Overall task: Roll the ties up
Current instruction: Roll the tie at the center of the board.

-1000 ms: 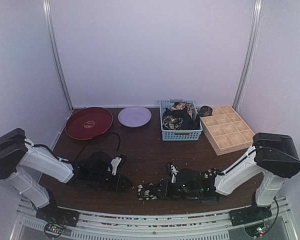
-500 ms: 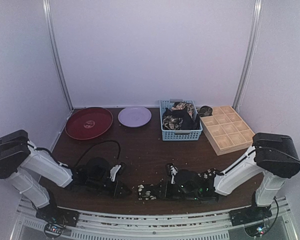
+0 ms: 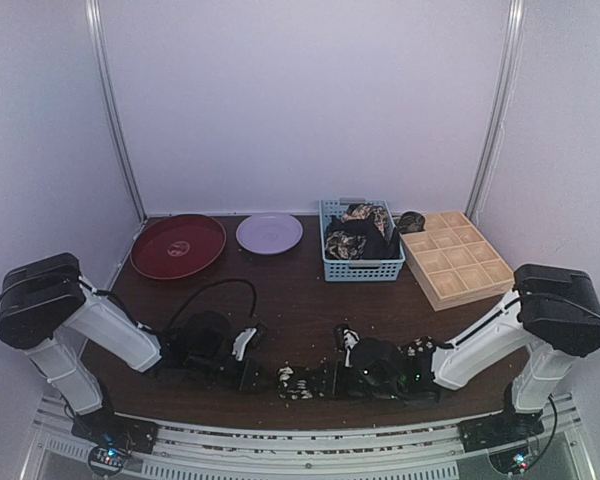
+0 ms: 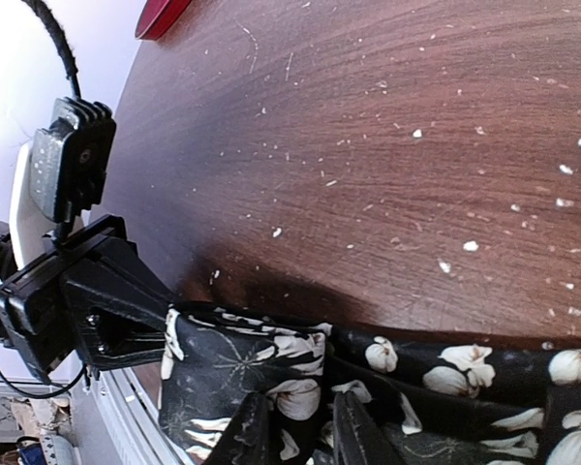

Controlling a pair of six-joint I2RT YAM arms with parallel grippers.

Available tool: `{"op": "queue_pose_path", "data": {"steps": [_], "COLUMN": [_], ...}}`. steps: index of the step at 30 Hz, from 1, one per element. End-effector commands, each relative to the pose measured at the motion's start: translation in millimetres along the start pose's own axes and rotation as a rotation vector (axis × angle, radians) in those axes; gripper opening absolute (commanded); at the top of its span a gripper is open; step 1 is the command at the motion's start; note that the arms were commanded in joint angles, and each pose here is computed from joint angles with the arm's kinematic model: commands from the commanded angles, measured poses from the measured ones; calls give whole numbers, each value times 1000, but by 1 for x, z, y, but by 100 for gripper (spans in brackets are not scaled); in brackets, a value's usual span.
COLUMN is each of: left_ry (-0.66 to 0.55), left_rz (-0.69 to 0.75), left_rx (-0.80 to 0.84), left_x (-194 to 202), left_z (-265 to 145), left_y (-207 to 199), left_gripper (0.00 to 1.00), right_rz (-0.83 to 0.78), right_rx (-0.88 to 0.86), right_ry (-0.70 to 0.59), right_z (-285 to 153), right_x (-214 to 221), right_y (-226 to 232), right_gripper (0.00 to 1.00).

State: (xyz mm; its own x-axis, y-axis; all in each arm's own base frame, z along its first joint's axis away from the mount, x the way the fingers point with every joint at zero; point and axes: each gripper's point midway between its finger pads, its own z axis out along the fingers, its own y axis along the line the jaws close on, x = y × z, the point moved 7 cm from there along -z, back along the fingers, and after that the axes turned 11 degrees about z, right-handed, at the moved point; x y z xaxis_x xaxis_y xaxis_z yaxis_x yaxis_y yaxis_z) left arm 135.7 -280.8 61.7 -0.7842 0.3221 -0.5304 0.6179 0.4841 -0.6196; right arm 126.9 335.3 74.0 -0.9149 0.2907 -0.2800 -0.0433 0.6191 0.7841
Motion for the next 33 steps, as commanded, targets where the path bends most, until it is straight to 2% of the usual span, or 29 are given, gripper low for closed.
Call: {"op": "queue_pose_path", "data": {"steps": [1, 14, 33], "left_ry": [-56, -55, 2], "left_rz": [39, 63, 85], "left_rx": [84, 84, 2], "left_x": [-20, -33, -38], "left_z": [0, 7, 22], "left_y": [-20, -35, -35], "left_gripper": [0, 0, 12], "right_rz": [-70, -79, -100], "right_rx": [44, 11, 131], "right_ry": [-14, 9, -82], "right_z": [-4, -9, -24], "right_x": [-1, 3, -7], "right_y": [0, -3, -26], "right_gripper": [25, 24, 23]}}
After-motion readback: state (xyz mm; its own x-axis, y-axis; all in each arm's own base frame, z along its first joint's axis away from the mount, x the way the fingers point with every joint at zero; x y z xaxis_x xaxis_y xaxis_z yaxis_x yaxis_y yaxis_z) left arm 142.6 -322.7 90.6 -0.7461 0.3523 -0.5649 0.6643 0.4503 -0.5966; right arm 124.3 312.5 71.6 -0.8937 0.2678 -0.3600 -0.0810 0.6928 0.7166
